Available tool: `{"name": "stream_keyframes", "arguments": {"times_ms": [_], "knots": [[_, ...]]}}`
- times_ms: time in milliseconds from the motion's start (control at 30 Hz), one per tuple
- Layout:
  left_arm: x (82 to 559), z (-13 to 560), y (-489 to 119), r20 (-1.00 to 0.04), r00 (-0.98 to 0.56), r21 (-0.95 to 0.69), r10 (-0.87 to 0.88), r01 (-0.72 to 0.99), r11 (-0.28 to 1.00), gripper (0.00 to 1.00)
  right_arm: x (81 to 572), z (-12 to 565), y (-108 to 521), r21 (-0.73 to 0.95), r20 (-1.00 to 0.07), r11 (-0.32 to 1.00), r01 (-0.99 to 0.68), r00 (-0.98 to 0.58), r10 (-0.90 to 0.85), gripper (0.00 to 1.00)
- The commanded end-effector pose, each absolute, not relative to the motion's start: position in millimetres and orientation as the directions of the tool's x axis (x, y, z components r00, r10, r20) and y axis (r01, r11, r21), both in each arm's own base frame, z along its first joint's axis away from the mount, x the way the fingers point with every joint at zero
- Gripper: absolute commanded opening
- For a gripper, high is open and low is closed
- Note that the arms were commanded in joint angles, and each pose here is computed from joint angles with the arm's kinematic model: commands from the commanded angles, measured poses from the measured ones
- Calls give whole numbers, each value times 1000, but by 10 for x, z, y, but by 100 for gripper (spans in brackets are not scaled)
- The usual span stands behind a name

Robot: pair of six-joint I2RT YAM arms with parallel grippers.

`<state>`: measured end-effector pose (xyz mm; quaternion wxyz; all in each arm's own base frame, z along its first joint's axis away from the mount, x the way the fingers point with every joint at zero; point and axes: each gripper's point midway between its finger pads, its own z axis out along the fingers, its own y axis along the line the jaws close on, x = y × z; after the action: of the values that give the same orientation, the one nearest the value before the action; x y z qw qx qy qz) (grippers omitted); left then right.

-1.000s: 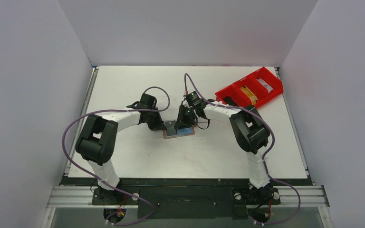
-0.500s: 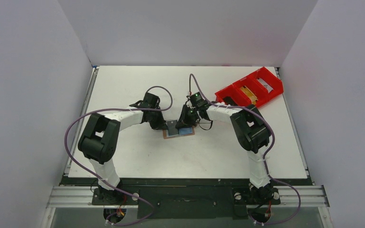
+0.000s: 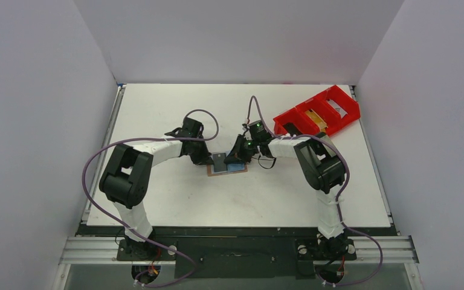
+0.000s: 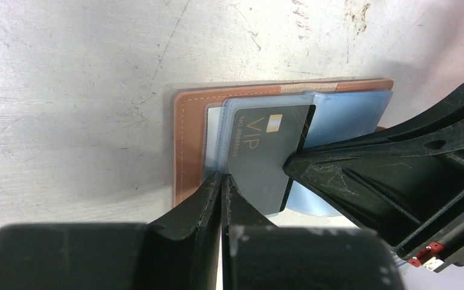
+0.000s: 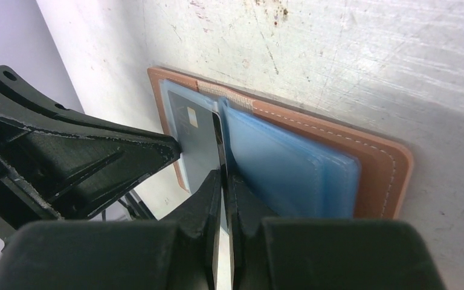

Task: Take the credit cards out of the card holder
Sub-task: Remove the credit card from the card holder.

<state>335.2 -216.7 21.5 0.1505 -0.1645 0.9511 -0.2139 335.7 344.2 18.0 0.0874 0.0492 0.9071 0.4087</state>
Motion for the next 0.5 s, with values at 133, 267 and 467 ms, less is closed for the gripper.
{"name": "stream_keyframes", "arguments": {"times_ms": [133,267,467], "knots": [[3163,-131,-1928,-176,-905,-325,-387,-318,891,0,3455,-9,3256,728,-150,683,59,-958,243,0],[3159,-141,-1939,-173,-906,-330,-386,-316,890,0,3457,34,3303,769,-135,636,67,-955,263,9],[3144,-148,-1933,-170,-906,-328,-388,-319,889,0,3459,74,3335,801,-112,592,85,-951,288,13]]}}
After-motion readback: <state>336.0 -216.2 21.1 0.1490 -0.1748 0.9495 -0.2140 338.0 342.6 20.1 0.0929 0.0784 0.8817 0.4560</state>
